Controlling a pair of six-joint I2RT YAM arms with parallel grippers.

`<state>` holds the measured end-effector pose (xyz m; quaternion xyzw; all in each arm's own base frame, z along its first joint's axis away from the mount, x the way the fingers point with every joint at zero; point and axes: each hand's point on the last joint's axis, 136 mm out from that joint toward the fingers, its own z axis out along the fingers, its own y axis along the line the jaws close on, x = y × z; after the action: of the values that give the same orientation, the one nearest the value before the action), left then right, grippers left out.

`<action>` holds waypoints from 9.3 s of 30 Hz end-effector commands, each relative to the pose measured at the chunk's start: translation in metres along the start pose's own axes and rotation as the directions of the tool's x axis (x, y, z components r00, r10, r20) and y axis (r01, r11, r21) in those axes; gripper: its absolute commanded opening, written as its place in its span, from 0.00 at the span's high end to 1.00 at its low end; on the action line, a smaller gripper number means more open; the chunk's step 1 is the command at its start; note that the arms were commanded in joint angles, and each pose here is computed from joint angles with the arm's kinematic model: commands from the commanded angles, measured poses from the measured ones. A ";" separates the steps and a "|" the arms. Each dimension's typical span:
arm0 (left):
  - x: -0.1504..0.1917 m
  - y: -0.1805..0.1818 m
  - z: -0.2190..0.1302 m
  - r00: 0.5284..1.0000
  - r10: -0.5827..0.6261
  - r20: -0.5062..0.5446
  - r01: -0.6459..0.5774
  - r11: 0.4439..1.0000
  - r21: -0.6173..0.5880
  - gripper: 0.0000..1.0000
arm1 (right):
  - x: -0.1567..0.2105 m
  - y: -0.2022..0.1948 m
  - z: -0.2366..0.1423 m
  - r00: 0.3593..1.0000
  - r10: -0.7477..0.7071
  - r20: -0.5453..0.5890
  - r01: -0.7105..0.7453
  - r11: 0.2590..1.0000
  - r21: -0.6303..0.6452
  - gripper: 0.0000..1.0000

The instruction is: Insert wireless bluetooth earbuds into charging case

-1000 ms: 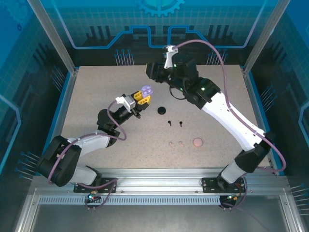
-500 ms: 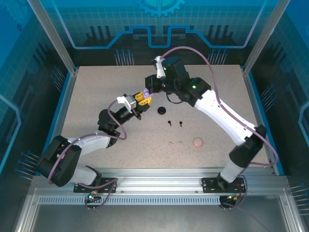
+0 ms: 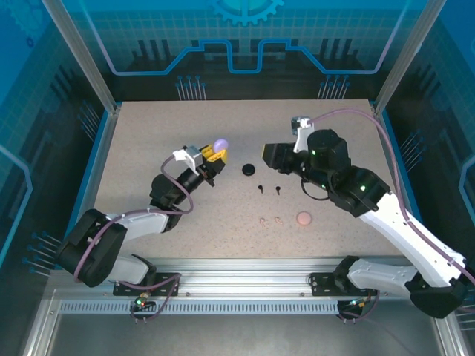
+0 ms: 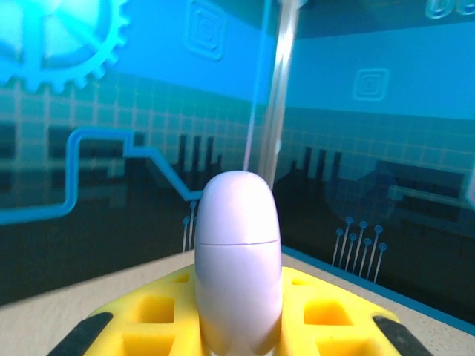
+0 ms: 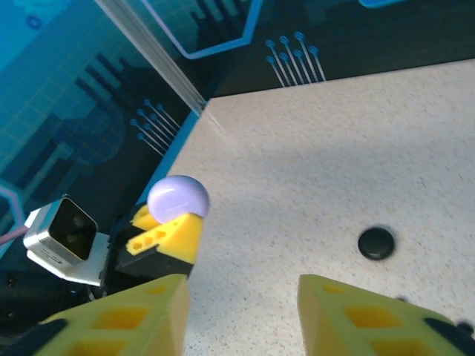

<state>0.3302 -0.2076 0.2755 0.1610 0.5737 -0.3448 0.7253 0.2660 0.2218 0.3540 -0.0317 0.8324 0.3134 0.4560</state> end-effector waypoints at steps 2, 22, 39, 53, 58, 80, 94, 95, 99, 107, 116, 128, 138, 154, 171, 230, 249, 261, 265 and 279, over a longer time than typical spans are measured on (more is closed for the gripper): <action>0.023 0.037 -0.027 0.982 -0.188 0.009 0.186 0.962 -0.200 1.00 | 0.045 -0.048 0.009 0.996 0.027 -0.084 -0.013 0.987 0.160 0.44; 0.151 0.090 -0.085 0.577 -0.756 -0.309 0.513 0.629 -0.584 0.93 | 0.133 -0.152 0.010 0.956 0.070 -0.286 0.074 0.884 0.462 0.27; 0.201 0.132 -0.107 0.363 -0.891 -0.273 0.539 0.440 -0.718 0.84 | 0.176 -0.213 -0.007 0.903 0.228 -0.364 0.058 0.774 0.630 0.19; 0.217 0.151 -0.124 0.278 -0.938 -0.206 0.538 0.330 -0.776 0.50 | 0.197 -0.234 -0.009 0.853 0.316 -0.416 0.060 0.732 0.679 0.13; 0.203 0.158 -0.131 0.315 -0.926 -0.208 0.481 0.344 -0.806 0.39 | 0.199 -0.235 -0.009 0.848 0.328 -0.416 0.050 0.733 0.679 0.11; 0.006 0.125 -0.089 0.680 -0.714 -0.165 0.506 0.621 -0.599 0.21 | 0.234 -0.242 0.015 0.746 0.334 -0.576 0.130 0.776 0.618 0.13; -0.035 0.102 -0.080 0.721 -0.680 -0.133 0.550 0.678 -0.488 0.01 | 0.243 -0.246 0.039 0.708 0.320 -0.629 0.162 0.793 0.587 0.14; -0.036 0.102 -0.081 0.724 -0.680 -0.121 0.551 0.674 -0.492 0.01 | 0.243 -0.246 0.040 0.707 0.320 -0.630 0.162 0.795 0.585 0.14; -0.039 0.108 -0.088 0.736 -0.673 -0.077 0.543 0.654 -0.527 0.01 | 0.246 -0.245 0.039 0.705 0.322 -0.633 0.154 0.801 0.579 0.15; -0.039 0.114 -0.093 0.716 -0.699 -0.001 0.582 0.596 -0.553 0.01 | 0.251 -0.230 0.035 0.720 0.330 -0.610 0.076 0.837 0.542 0.17; -0.043 0.116 -0.106 0.725 -0.683 0.091 0.610 0.575 -0.546 0.01 | 0.248 -0.216 0.020 0.740 0.326 -0.588 0.052 0.844 0.534 0.17; -0.046 0.115 -0.100 0.694 -0.716 0.080 0.628 0.546 -0.555 0.01 | 0.218 -0.221 0.026 0.759 0.237 -0.606 0.178 0.820 0.543 0.16; -0.053 0.119 -0.105 0.729 -0.682 0.061 0.568 0.553 -0.610 0.01 | 0.242 -0.235 0.048 0.721 0.286 -0.630 0.174 0.806 0.565 0.16; -0.056 0.112 -0.104 0.745 -0.667 0.031 0.552 0.589 -0.590 0.01 | 0.263 -0.220 0.039 0.711 0.287 -0.642 0.138 0.838 0.527 0.17; -0.059 0.104 -0.097 0.756 -0.655 -0.014 0.542 0.638 -0.548 0.01 | 0.248 -0.227 0.033 0.714 0.226 -0.663 0.263 0.791 0.553 0.21; -0.014 0.053 -0.048 0.810 -0.570 -0.138 0.515 0.804 -0.297 0.01 | 0.095 -0.097 0.070 0.918 0.265 -0.296 -0.158 0.927 0.339 0.62; 0.020 0.045 -0.008 0.817 -0.562 -0.133 0.554 0.827 -0.093 0.01 | 0.029 -0.038 0.157 0.841 0.540 -0.012 -0.509 0.800 0.317 0.63; 0.044 0.033 -0.001 0.790 -0.592 -0.160 0.598 0.802 -0.012 0.06 | 0.038 -0.012 0.180 0.807 0.590 0.018 -0.563 0.761 0.321 0.63; 0.045 0.030 0.000 0.796 -0.582 -0.165 0.589 0.808 -0.006 0.07 | 0.040 0.001 0.187 0.816 0.578 0.000 -0.548 0.774 0.315 0.63; 0.039 0.028 0.004 0.804 -0.572 -0.162 0.582 0.813 0.015 0.22 | 0.050 0.019 0.196 0.819 0.573 -0.025 -0.539 0.785 0.304 0.63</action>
<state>0.3612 -0.1965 0.2199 0.0026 0.6577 -0.5428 0.5222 0.3755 0.3481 0.2452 0.2577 0.8694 0.3092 0.2865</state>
